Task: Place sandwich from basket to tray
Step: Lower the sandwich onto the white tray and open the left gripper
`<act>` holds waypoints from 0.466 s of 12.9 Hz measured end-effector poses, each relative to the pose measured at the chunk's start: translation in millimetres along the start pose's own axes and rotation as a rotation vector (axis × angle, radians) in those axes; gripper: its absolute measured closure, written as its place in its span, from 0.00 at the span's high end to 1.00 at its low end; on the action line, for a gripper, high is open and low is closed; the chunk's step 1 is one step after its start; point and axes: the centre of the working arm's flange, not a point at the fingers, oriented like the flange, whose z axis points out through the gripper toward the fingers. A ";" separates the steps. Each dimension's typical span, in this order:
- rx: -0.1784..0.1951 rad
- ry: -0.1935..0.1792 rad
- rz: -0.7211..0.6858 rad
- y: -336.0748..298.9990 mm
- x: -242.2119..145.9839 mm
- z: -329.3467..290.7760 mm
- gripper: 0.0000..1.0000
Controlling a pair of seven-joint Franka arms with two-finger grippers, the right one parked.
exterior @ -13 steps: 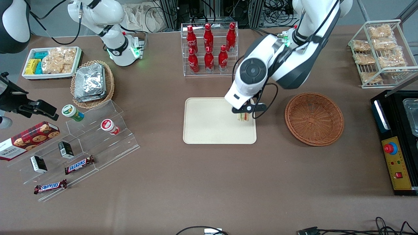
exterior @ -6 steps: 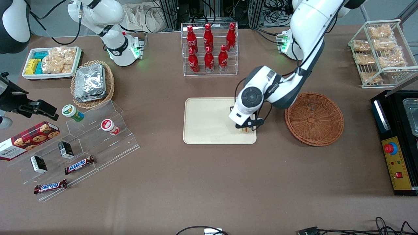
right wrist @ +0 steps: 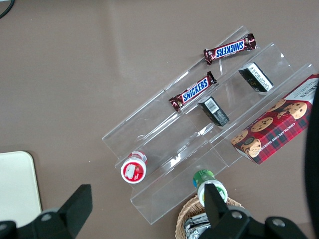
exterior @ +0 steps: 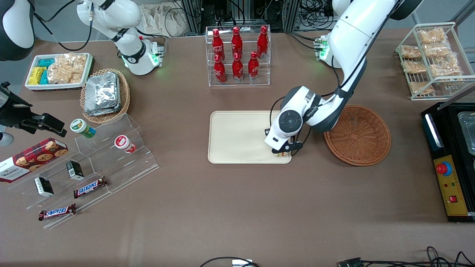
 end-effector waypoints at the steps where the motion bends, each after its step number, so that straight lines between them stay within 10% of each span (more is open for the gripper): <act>1: 0.000 0.000 0.000 0.1 0.0 -0.1 0.19; 6: -0.007 0.009 -0.001 1.0 1.4 -5.7 0.68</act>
